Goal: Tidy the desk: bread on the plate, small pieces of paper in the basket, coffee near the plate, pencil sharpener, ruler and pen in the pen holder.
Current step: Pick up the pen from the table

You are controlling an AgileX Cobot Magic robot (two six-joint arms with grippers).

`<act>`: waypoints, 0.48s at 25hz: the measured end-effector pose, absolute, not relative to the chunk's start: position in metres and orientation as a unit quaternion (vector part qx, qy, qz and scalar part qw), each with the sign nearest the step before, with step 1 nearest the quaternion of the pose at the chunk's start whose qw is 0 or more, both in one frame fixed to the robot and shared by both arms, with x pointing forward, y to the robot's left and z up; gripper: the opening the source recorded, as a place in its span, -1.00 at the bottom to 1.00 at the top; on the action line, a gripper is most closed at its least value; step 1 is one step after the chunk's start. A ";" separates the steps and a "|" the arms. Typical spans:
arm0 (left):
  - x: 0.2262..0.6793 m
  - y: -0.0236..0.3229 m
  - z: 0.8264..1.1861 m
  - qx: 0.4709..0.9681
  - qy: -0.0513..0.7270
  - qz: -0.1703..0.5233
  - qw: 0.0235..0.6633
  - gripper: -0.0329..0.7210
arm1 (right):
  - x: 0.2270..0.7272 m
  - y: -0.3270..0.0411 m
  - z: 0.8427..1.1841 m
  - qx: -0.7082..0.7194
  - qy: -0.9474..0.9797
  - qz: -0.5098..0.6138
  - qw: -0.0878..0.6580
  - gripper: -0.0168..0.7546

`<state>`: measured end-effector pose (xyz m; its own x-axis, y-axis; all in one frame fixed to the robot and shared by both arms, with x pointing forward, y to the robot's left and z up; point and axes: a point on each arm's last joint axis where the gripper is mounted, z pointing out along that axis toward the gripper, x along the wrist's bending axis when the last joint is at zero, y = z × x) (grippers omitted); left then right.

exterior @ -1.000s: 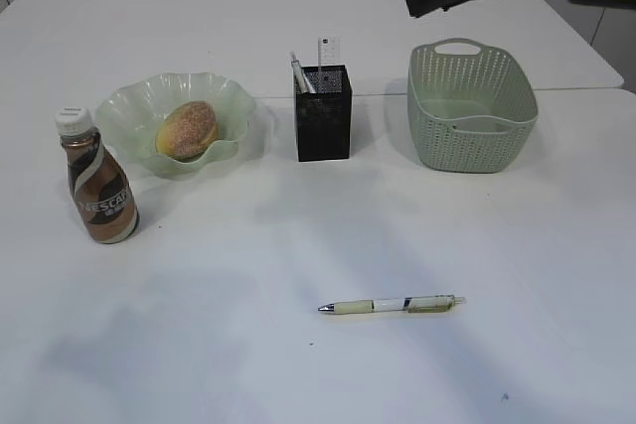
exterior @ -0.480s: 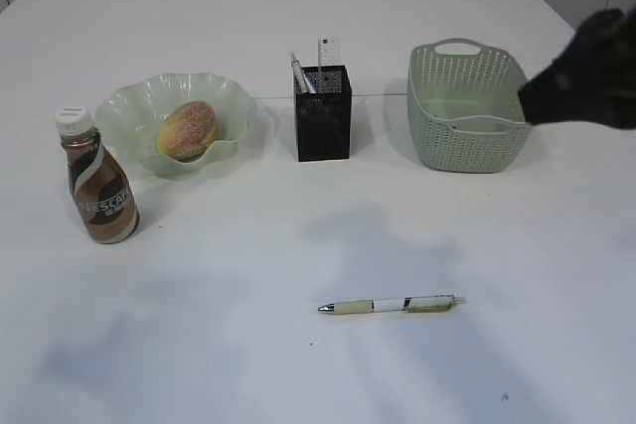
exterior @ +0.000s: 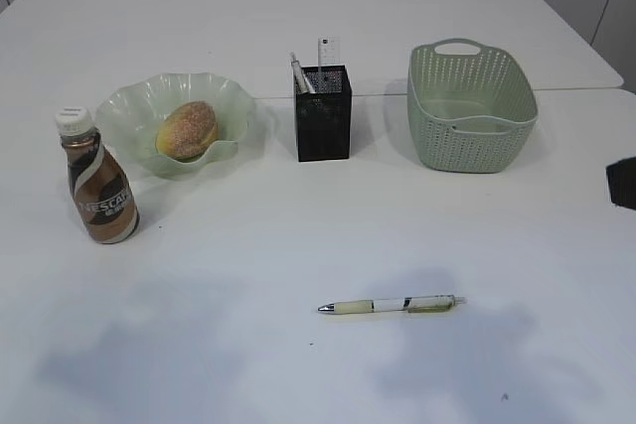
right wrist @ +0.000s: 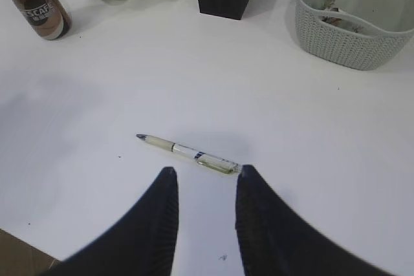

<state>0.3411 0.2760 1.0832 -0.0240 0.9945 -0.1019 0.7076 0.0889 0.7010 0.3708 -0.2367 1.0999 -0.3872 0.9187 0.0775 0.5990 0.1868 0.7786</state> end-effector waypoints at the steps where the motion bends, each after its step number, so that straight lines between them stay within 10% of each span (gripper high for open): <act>1: 0.341 0.276 1.083 0.631 0.674 0.239 0.300 -0.44 | 0.371 -0.237 1.100 0.512 0.741 0.380 0.210 -0.28; 12: 0.341 0.277 1.083 0.631 0.673 0.243 0.299 -0.44 | 0.333 -0.257 1.064 0.513 0.734 0.380 0.233 -0.28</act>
<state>0.3414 0.2765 1.0834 -0.0245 0.9952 -0.0952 0.7050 0.0847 0.7042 0.3331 -0.2572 1.0644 -0.3650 0.9298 0.0480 0.5755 0.1848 0.7966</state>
